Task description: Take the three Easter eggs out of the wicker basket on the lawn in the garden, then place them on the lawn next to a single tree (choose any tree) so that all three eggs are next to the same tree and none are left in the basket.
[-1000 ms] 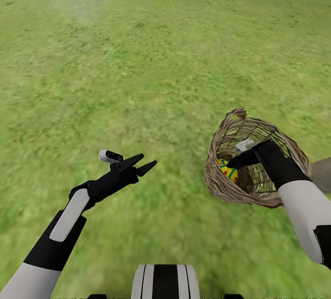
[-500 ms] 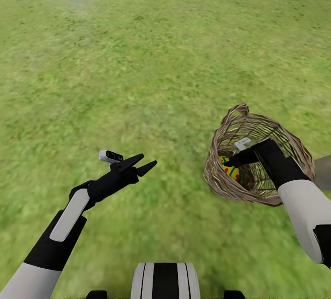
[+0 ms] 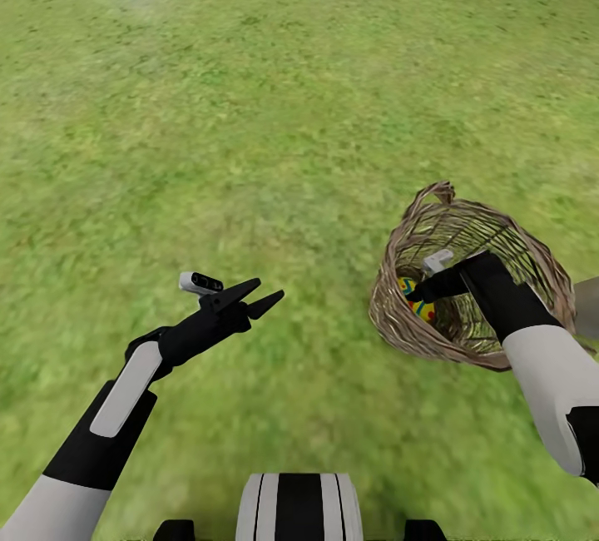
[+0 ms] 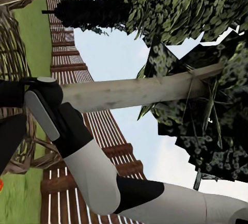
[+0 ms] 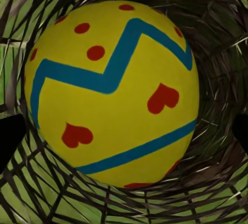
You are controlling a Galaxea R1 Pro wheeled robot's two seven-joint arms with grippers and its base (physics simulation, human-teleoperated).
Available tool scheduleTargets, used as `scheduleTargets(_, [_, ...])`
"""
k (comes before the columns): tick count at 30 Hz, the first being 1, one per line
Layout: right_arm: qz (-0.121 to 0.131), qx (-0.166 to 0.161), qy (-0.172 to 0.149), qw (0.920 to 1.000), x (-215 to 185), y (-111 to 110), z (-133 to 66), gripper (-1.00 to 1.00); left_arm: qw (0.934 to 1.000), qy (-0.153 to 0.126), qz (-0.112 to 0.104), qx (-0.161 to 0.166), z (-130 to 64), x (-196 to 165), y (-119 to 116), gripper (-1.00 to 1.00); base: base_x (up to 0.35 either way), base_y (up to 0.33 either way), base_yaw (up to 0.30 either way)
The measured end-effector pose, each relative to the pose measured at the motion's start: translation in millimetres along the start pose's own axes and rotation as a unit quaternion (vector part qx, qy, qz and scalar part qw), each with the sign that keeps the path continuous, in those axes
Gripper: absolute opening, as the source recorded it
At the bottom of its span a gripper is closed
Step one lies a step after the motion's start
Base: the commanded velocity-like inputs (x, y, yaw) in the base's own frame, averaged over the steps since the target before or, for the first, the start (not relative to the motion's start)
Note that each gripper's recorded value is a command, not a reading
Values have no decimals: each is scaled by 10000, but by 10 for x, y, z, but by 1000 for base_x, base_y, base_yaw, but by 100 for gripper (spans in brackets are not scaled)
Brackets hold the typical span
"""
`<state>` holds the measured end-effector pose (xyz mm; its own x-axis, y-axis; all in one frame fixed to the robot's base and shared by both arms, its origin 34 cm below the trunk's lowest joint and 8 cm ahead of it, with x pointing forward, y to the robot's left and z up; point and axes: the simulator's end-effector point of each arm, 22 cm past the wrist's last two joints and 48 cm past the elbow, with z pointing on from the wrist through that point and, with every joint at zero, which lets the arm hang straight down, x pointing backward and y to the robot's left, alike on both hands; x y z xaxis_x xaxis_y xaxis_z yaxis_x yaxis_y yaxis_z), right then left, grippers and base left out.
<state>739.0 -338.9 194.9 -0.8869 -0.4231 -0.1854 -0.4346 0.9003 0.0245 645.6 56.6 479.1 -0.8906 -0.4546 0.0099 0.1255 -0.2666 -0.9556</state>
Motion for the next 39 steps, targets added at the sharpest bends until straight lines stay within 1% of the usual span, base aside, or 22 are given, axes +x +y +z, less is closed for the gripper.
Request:
scheduleTargets(5, [-10, 19, -18, 10000, -13, -14, -13, 100, 10000, -7, -4, -1, -4, 0, 1, 100, 20, -14, 0])
scheduleTargets(12, [-10, 12, -25, 10000, -19, -8, -15, 100, 10000, 42, -54, -21, 17, 51, 35, 100, 194, -138, 0])
scheduleTargets(21, [-13, -23, -30, 10000, -25, 24, -5, 100, 10000, 34, -63, -11, 24, 53, 38, 100, 21, -11, 0])
scheduleTargets(23, [-12, -104, -30, 9999, -26, 65, -2, 100, 10000, 24, -77, 22, 47, 61, 30, 100, 0, 0, 0])
scheduleTargets(26, [-8, -387, 16, 9992, 17, 182, 40, 100, 9999, 7, -118, 20, 46, 66, 72, 100, 0, 0, 0])
scheduleTargets(27, [-7, -528, 25, 9986, 25, 237, 32, 100, 9999, 5, -122, 26, 49, 67, 70, 100, 0, 0, 0])
scheduleTargets(29, [-4, -614, 36, 9981, 36, 270, 30, 100, 9999, 4, -123, 28, 51, 68, 69, 100, 0, 0, 0])
scheduleTargets(35, [11, -678, 146, 9976, 127, 299, 137, 100, 9998, -19, -191, -10, 22, 70, 161, 100, 0, 0, 0])
scheduleTargets(39, [-61, -581, 182, 9981, 135, 255, 129, 100, 9998, -19, -193, -8, 22, 70, 160, 100, 0, 0, 0])
